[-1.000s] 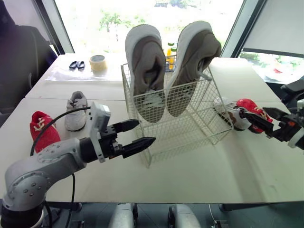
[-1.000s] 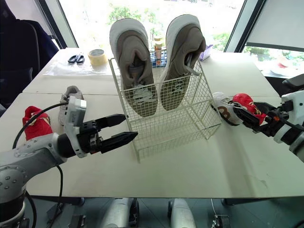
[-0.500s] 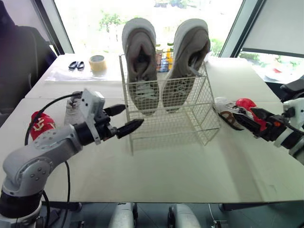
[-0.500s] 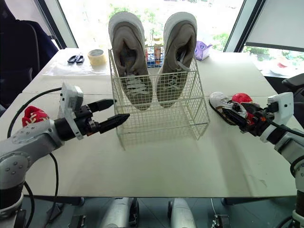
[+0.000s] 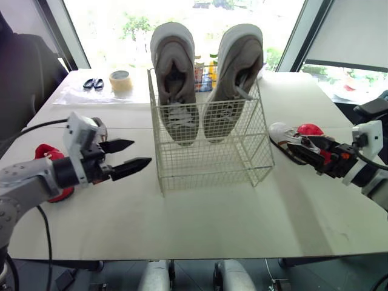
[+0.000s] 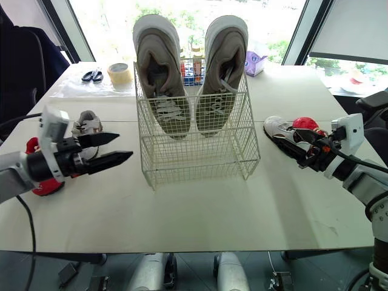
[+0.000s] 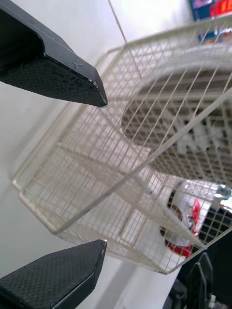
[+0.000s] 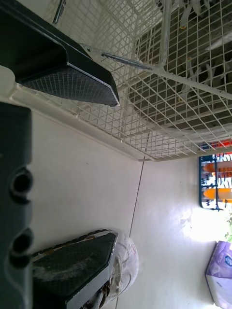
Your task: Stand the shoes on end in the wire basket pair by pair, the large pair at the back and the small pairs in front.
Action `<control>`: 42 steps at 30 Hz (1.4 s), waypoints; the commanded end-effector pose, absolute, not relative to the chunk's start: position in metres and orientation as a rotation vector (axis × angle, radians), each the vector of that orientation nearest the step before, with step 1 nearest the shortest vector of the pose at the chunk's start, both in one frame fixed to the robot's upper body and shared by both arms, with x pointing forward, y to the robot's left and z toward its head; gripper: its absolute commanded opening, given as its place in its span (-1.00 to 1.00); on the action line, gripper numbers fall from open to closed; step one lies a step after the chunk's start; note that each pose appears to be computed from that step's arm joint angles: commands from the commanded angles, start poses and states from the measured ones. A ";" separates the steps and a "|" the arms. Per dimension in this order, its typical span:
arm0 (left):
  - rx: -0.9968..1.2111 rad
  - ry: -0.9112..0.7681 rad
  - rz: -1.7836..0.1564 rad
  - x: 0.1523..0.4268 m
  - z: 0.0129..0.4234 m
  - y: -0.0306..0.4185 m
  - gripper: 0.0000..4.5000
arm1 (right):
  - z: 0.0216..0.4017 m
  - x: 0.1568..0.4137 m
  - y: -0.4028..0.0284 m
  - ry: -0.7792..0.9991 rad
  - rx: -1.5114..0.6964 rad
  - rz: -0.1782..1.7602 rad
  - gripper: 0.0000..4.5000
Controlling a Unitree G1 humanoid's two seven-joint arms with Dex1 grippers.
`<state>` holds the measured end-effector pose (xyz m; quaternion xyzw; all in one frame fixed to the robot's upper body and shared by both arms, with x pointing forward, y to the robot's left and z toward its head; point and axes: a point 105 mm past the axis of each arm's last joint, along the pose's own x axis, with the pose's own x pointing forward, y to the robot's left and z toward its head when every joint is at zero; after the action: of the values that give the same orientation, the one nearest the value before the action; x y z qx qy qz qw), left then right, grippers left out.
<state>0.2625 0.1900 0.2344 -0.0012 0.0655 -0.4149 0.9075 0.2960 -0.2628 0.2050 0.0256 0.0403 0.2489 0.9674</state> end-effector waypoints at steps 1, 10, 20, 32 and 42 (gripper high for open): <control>-0.026 0.066 -0.908 0.253 0.259 0.189 0.99 | 0.217 0.298 -0.268 0.041 0.028 0.492 1.00; -0.073 0.052 -0.952 0.248 0.262 0.175 0.99 | 0.223 0.298 -0.262 0.029 0.042 0.522 1.00; -0.077 0.027 -0.931 0.251 0.267 0.177 0.99 | 0.225 0.300 -0.259 0.031 0.050 0.552 1.00; 0.003 0.037 -0.757 0.257 0.272 0.217 0.99 | 0.217 0.307 -0.259 0.059 0.067 0.594 1.00; 0.082 0.098 -0.648 0.264 0.257 0.247 0.99 | 0.219 0.308 -0.266 0.060 0.057 0.589 1.00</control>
<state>0.2664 0.2471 0.2428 0.0265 0.0761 -0.3161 0.9453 0.3098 -0.2634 0.2064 0.0418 0.0526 0.2914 0.9542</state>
